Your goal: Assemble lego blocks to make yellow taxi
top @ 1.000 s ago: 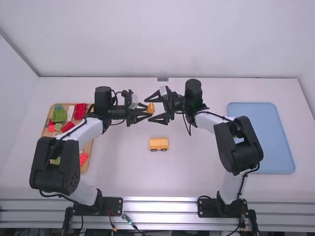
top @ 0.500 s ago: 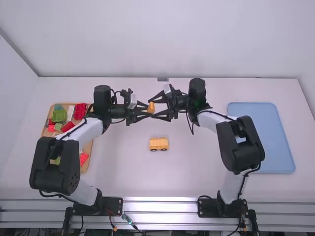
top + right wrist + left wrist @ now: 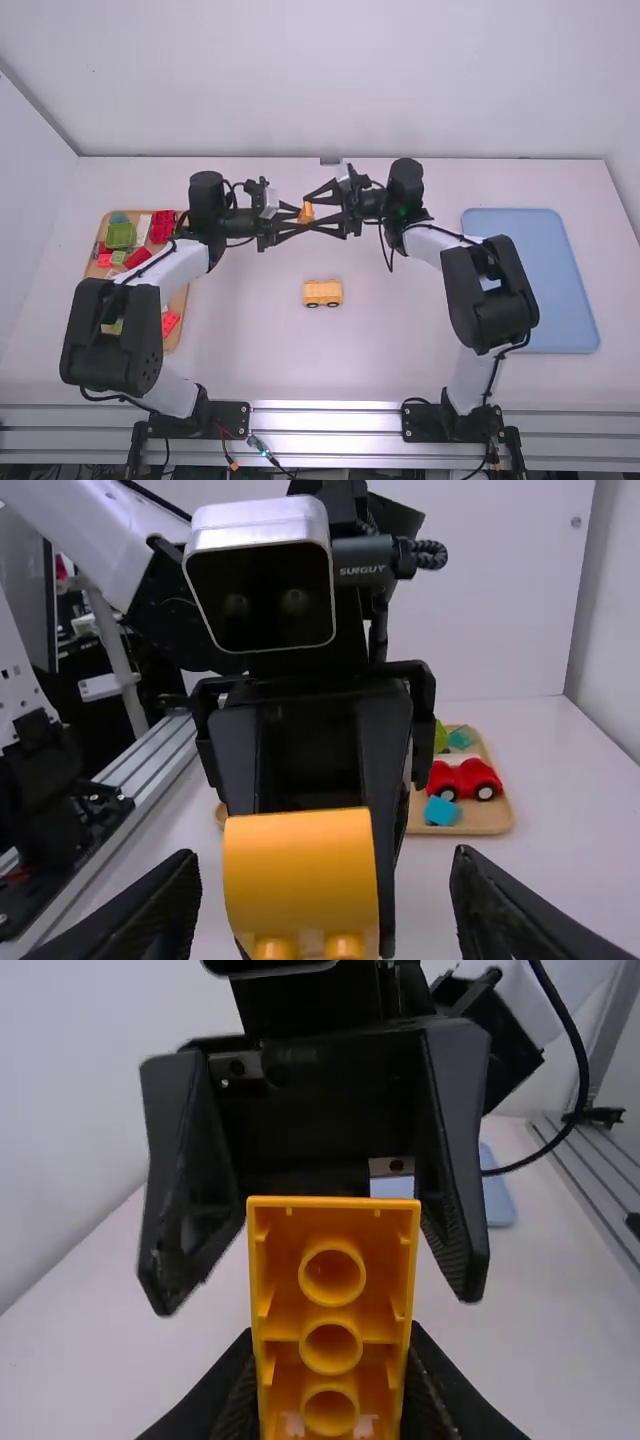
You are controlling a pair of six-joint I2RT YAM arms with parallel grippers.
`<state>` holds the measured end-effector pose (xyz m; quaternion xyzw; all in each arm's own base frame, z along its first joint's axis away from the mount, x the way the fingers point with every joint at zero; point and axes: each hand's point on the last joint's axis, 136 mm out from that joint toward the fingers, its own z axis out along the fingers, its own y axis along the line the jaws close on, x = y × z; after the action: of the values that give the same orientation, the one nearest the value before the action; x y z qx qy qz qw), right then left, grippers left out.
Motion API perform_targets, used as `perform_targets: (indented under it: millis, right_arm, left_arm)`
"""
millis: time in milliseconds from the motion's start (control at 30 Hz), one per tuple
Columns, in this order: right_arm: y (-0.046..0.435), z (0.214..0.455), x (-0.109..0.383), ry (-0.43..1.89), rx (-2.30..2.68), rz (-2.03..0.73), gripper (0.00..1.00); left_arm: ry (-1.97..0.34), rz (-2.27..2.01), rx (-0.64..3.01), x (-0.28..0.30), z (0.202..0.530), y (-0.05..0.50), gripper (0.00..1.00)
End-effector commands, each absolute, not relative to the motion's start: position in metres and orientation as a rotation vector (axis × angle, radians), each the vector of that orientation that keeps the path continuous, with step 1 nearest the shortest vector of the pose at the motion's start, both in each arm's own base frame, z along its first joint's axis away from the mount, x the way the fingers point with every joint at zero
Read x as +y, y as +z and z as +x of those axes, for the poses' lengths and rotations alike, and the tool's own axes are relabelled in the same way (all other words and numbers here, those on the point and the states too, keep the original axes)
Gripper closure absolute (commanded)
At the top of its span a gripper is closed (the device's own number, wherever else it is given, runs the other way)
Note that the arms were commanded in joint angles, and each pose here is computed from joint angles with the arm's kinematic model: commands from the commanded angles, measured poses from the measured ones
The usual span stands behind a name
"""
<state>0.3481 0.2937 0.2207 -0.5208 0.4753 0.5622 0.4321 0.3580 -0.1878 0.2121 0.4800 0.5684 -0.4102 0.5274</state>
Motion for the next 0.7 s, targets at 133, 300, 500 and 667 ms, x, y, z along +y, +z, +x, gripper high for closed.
perform_targets:
  millis: [133,300,500,667]
  right_arm:
    - [0.2286,0.3494,0.2994,1.387,1.143,-1.318,0.46]
    - [0.2288,0.3498,0.2989,1.384,1.141,-1.318,0.52]
    - [0.2288,0.3491,0.2997,1.384,1.138,-1.321,0.64]
    - [0.2288,0.3486,0.3005,1.386,1.137,-1.322,0.72]
  left_arm:
    - [-1.002,1.134,1.352,-0.1883,0.3531,0.2223,0.93]
    - [-1.005,1.126,1.363,-0.1864,0.3537,0.2211,0.93]
    - [-1.008,1.131,1.361,-0.1886,0.3528,0.2209,0.92]
    - [-1.010,1.131,1.361,-0.1887,0.3526,0.2208,0.86]
